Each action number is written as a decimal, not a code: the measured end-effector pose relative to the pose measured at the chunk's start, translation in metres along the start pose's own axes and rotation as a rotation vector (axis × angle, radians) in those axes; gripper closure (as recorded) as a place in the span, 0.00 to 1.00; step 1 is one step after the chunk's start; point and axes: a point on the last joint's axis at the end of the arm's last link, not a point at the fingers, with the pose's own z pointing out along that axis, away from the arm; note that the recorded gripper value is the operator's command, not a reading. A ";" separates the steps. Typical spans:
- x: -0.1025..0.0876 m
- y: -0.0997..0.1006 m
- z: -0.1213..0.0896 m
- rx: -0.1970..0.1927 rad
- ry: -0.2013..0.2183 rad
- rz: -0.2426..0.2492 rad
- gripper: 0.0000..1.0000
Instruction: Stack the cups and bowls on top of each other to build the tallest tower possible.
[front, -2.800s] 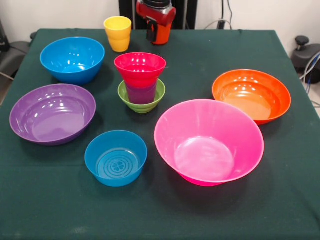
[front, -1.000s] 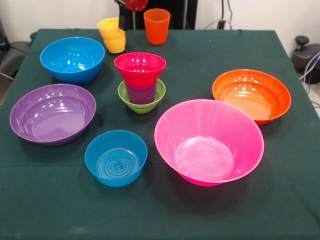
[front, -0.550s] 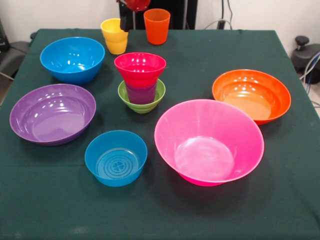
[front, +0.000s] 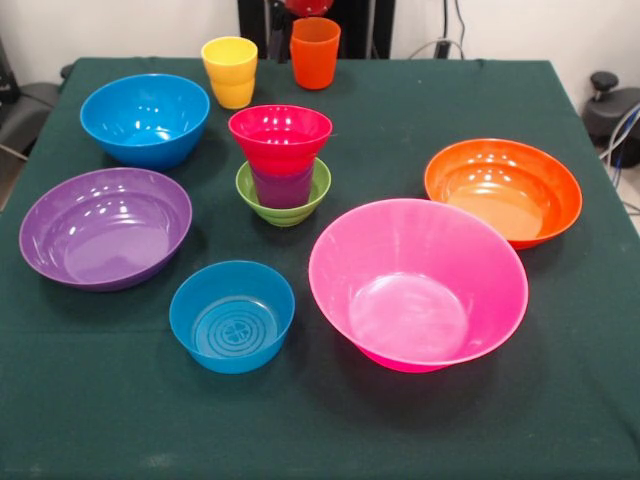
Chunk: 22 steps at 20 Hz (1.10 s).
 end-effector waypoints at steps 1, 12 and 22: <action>-0.002 0.000 -0.002 -0.003 -0.003 0.007 1.00; -0.035 -0.034 -0.008 0.008 -0.017 0.122 1.00; -0.033 -0.053 0.006 0.039 0.016 0.155 1.00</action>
